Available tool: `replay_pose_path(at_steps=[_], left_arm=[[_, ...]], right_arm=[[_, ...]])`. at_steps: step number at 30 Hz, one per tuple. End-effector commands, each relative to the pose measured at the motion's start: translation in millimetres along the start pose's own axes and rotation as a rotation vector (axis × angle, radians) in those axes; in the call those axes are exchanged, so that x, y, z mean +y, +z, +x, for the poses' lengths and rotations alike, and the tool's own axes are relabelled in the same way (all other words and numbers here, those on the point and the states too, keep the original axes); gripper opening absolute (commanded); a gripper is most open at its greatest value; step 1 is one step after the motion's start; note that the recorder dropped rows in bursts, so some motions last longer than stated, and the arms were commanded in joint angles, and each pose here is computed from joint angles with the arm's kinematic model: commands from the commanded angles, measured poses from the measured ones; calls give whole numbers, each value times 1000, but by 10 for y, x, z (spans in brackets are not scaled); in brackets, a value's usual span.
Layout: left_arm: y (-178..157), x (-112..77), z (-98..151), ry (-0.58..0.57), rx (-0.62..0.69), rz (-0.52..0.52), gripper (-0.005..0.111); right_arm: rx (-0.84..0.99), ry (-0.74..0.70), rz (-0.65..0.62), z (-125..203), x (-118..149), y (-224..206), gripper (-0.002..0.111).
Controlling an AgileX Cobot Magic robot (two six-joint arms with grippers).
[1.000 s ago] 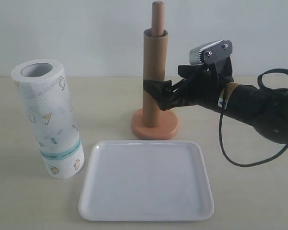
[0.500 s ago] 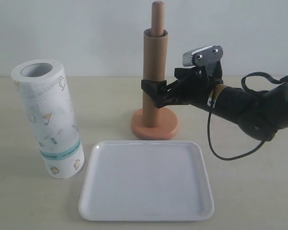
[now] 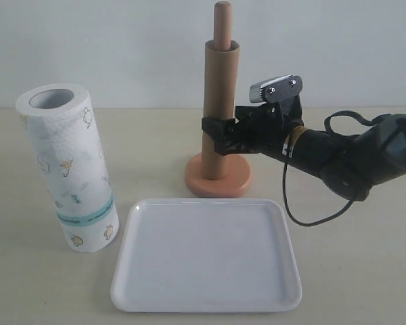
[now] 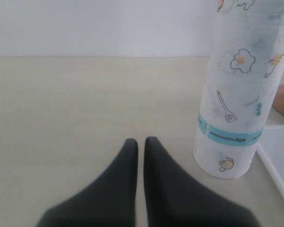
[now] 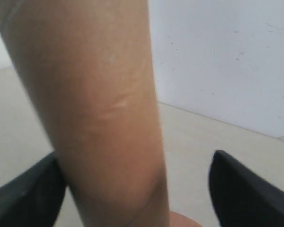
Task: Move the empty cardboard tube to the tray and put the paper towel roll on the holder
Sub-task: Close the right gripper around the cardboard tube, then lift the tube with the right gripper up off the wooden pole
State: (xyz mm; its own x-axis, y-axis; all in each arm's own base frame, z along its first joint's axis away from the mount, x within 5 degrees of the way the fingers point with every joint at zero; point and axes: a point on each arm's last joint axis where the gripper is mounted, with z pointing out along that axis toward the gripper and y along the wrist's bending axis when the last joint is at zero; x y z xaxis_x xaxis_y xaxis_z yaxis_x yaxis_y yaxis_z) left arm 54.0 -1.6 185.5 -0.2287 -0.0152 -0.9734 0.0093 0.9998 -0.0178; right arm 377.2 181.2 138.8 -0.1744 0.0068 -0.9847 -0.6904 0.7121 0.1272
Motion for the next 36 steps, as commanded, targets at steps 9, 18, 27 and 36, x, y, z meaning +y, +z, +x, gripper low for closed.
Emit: replay_pose_path(at_steps=[9, 18, 27, 36], left_arm=[[2, 3, 8, 2, -2, -5, 4], [2, 3, 8, 2, -2, -5, 4], [2, 3, 8, 2, -2, -5, 4], [2, 3, 8, 2, -2, -5, 4]], right_arm=[[-157, -36, -77, -263, 95, -29, 0], [-263, -105, -67, -1011, 245, -273, 0], [-564, -242, -50, -2231, 660, -1072, 0], [-443, -414, 100, -2651, 906, -1726, 0]])
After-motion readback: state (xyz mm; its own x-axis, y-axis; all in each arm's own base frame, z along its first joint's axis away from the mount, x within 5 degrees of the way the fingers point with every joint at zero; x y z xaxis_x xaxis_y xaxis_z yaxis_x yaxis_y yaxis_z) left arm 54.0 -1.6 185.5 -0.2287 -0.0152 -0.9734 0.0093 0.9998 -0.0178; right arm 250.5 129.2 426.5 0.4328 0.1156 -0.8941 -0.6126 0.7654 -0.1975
